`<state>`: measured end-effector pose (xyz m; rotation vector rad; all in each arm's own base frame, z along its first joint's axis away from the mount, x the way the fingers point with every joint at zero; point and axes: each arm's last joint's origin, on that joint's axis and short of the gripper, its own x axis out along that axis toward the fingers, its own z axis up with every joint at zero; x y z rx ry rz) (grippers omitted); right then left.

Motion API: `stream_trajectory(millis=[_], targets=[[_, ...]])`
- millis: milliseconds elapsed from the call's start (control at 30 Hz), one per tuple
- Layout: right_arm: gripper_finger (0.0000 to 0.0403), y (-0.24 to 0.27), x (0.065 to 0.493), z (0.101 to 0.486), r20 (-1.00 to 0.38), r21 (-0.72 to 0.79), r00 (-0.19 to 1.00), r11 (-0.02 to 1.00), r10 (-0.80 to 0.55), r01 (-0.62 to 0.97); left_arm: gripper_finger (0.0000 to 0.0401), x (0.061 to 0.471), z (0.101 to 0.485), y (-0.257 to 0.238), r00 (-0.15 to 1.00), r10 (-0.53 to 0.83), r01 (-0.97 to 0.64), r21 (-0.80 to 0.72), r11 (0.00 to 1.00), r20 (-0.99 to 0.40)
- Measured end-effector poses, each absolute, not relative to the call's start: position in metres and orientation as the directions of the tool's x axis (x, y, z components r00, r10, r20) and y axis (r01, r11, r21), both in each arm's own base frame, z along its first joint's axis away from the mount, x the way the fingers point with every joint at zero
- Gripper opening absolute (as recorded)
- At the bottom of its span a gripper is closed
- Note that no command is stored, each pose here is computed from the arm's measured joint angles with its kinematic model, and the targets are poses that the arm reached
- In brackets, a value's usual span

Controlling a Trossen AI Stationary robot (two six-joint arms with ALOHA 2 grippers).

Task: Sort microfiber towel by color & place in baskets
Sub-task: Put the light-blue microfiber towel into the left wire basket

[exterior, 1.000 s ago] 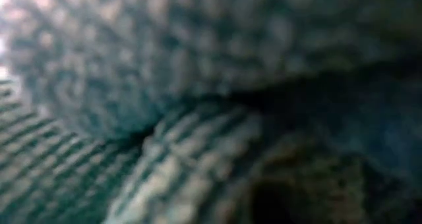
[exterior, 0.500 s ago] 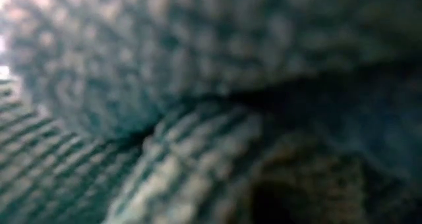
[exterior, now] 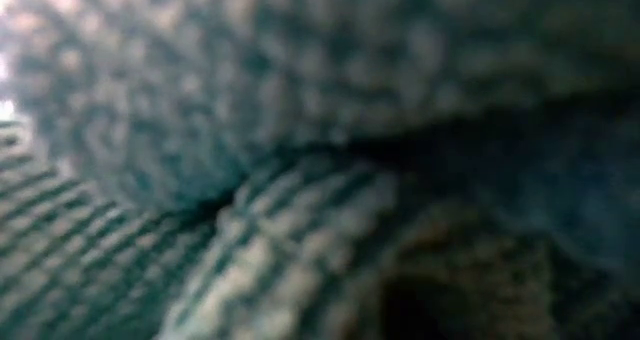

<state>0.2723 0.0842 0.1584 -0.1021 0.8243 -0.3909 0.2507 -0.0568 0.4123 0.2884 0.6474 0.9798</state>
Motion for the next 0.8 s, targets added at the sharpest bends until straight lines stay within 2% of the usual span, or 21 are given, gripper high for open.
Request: stream_trajectory(millis=[500,800], targets=[[0.0224,0.084,0.283,0.158,-0.653,-0.223,0.664,0.93,-0.364,0.291,0.0004,0.201,0.448,0.023,0.171,0.925,-0.87,0.388,0.303,-0.338],[0.0224,0.084,0.284,0.159,-0.647,-0.213,0.672,0.931,-0.361,0.296,0.0006,0.192,0.45,0.053,0.03,0.944,-0.875,0.449,0.184,-0.33]])
